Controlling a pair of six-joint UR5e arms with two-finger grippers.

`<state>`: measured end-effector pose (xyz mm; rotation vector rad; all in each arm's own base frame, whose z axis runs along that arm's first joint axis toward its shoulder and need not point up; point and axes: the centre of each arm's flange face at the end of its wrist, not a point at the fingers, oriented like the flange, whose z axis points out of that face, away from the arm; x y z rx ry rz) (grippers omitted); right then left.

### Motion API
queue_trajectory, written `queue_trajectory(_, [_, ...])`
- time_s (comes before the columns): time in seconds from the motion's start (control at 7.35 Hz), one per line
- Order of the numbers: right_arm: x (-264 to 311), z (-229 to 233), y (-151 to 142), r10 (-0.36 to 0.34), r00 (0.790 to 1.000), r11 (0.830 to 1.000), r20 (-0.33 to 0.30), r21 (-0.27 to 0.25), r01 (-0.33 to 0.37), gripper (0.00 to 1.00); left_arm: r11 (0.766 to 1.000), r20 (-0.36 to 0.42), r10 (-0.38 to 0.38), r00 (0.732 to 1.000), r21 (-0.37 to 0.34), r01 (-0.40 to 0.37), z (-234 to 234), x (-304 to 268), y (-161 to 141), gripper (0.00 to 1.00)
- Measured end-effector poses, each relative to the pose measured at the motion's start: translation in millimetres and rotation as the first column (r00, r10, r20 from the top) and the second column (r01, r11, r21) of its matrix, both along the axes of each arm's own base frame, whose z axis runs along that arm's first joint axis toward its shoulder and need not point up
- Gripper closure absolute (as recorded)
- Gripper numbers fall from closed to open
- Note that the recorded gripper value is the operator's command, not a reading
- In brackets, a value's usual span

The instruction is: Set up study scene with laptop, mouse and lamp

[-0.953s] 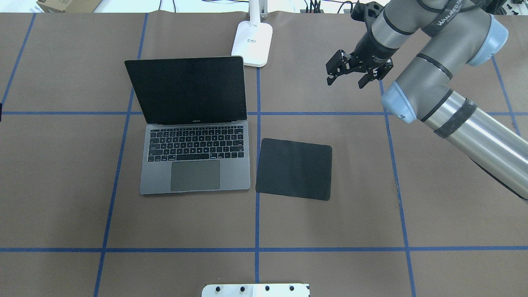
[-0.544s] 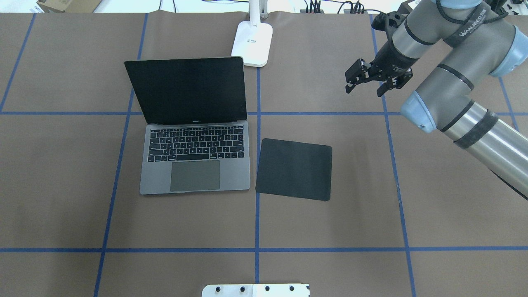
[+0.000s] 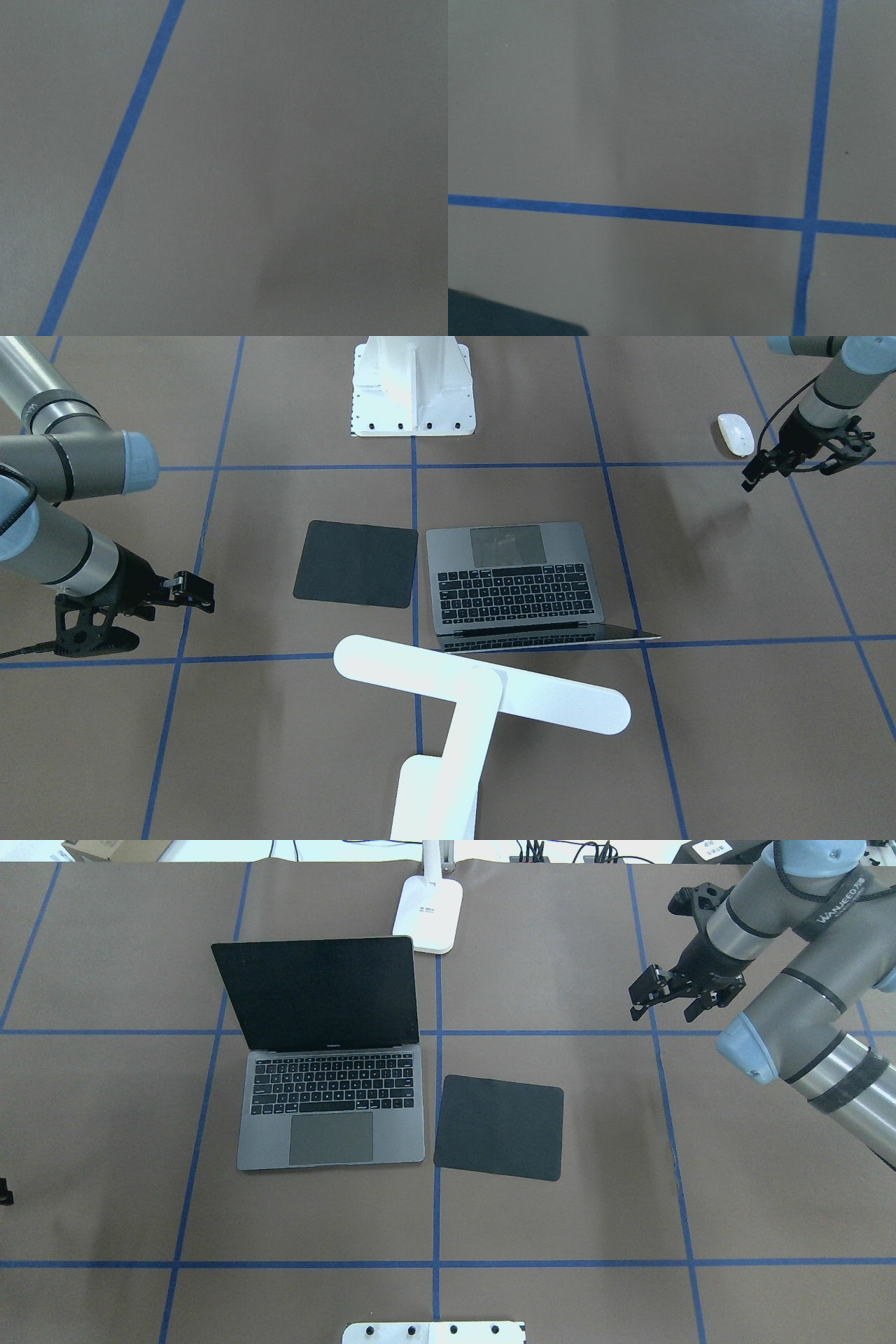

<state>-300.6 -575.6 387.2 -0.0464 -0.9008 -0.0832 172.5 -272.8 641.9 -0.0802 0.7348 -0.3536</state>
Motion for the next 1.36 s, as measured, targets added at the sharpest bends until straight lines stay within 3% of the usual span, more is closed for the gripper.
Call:
queue_trajectory(0.54, [27, -7, 24, -0.042, 0.997, 0.999, -0.059, 0.024, 0.044, 0.0, 0.992, -0.017, 0.121, 0.992, 0.033, -0.121, 19, -34, 70, 0.0])
queue_trajectory(1.36, [31, 1, 36, -0.067, 0.995, 0.997, -0.067, 0.04, 0.07, 0.0, 0.957, -0.035, 0.288, 0.957, 0.048, -0.286, 18, -10, 100, 0.0])
